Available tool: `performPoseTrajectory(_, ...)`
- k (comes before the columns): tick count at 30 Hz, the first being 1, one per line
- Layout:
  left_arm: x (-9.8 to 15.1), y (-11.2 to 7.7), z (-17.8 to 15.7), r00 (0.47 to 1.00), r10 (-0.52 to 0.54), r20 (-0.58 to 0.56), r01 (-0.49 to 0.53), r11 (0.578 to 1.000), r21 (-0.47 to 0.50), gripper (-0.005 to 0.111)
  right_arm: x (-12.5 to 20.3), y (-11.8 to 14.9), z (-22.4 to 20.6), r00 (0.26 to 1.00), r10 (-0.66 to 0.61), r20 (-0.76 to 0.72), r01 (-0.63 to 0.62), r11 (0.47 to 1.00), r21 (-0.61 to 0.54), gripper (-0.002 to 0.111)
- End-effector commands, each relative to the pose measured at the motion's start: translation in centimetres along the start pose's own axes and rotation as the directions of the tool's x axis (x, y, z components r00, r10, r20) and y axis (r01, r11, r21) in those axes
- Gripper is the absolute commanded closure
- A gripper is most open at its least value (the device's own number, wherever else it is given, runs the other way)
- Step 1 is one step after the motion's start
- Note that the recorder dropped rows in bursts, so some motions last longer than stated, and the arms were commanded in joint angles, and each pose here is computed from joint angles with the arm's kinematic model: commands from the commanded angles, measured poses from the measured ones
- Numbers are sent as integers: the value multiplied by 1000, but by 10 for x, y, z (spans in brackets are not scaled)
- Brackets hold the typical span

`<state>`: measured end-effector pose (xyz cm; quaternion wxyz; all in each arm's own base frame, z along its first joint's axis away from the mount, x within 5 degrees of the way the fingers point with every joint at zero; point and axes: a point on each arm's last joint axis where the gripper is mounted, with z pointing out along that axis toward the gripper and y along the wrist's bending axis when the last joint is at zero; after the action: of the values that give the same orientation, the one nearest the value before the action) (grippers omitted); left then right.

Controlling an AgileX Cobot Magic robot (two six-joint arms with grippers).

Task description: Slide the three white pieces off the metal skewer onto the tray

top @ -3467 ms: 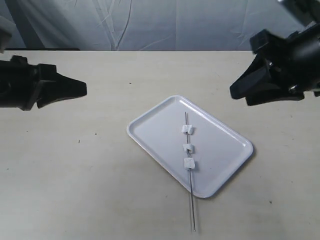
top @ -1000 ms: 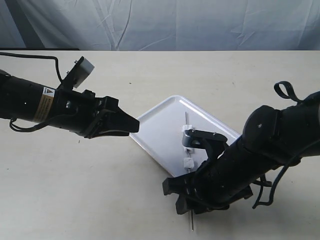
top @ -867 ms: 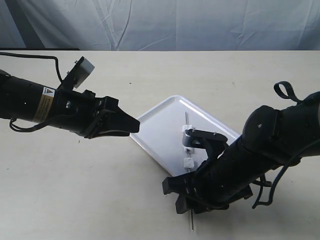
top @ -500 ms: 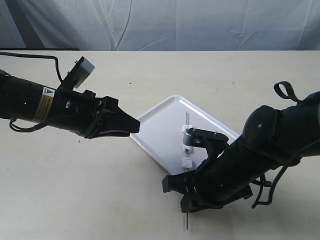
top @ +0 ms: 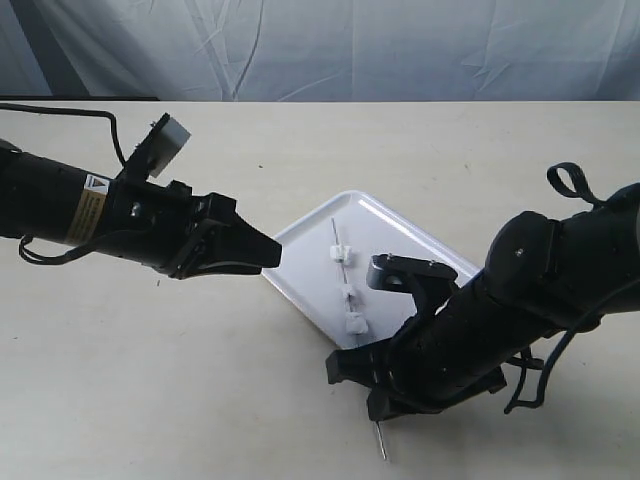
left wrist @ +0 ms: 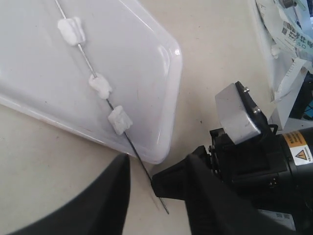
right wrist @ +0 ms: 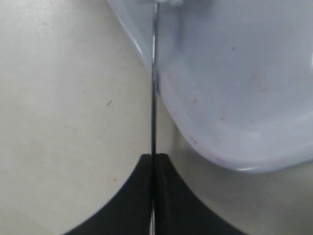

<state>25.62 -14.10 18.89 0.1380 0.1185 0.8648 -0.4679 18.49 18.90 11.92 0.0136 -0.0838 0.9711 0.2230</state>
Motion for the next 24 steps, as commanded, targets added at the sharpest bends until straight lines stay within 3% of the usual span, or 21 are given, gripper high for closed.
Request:
performPoseTrajectory(1,-1,-3,1,1000,7,2,-7,1000,11,71,0,-3,1,999,-46,5,46,999,27,109)
performPoseTrajectory(10,-1,-3,1,1000,7,2,-7,1000,11,71,1,-3,1,998,-61,-5,61,998,25,109)
performPoseTrajectory(15,-1,-2,1,1000,9,2,-9,1000,8,71,1,-3,1,997,-82,-8,82,996,32,92)
performPoseTrajectory(24,-1,-2,1,1000,9,2,-9,1000,7,71,2,-2,0,996,-90,-10,90,995,29,92)
